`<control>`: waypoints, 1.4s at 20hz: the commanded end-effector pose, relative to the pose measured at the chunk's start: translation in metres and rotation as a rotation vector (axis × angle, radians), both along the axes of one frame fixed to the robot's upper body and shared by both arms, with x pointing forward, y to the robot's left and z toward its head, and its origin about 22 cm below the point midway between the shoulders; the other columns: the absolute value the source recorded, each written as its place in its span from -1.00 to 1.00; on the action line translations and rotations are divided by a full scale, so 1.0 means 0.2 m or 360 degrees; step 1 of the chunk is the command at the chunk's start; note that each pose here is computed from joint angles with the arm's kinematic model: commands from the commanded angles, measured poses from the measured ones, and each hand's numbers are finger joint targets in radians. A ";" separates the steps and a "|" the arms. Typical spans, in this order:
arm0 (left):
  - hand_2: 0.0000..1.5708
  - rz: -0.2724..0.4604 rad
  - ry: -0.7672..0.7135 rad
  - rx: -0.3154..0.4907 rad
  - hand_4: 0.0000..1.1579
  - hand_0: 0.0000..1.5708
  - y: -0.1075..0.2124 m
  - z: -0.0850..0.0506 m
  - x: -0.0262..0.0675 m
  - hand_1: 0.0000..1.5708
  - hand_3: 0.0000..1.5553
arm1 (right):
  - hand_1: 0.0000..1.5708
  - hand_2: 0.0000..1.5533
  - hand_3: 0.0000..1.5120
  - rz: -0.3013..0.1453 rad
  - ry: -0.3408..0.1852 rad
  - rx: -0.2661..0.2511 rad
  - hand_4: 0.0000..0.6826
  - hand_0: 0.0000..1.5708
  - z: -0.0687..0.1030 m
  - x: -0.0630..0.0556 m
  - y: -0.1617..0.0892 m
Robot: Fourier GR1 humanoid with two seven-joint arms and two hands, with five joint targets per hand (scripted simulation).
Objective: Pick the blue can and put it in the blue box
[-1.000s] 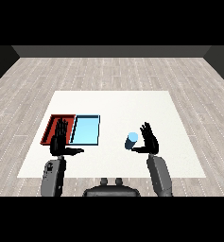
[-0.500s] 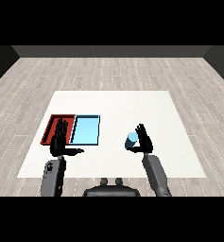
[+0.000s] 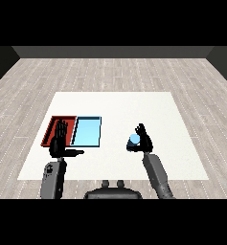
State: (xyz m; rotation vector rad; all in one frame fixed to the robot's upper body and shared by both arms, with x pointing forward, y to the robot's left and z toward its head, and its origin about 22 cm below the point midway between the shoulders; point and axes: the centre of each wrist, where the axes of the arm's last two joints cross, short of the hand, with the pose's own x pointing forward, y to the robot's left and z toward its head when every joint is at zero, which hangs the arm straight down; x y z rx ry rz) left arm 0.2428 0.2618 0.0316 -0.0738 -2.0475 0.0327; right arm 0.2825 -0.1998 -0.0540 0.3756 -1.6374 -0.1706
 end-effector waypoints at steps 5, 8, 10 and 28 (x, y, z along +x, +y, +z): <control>-1.00 -0.0003 -0.0023 0.0004 -1.00 -1.00 -0.01 0.00 0.086 -1.00 -1.00 | -1.00 -1.00 -1.00 0.0039 0.0035 -0.0027 -1.00 -1.00 -0.02 0.00 0.09; -1.00 -0.0004 -0.0009 -0.0034 -1.00 -1.00 -0.04 -0.05 0.033 -1.00 -1.00 | -1.00 -1.00 -1.00 0.0037 0.0050 0.0004 -1.00 -1.00 0.00 -0.01 0.09; -1.00 0.0007 -0.0004 -0.0016 -1.00 -1.00 0.00 0.04 0.063 -1.00 -1.00 | -1.00 -1.00 -1.00 0.0069 0.0060 -0.0059 -1.00 -1.00 -0.07 0.03 0.13; -1.00 -0.0042 0.0034 0.0066 -1.00 -1.00 -0.01 0.02 -0.016 -1.00 -1.00 | 0.89 0.88 0.86 -0.0303 0.0040 -0.0468 0.89 0.89 0.14 0.18 0.14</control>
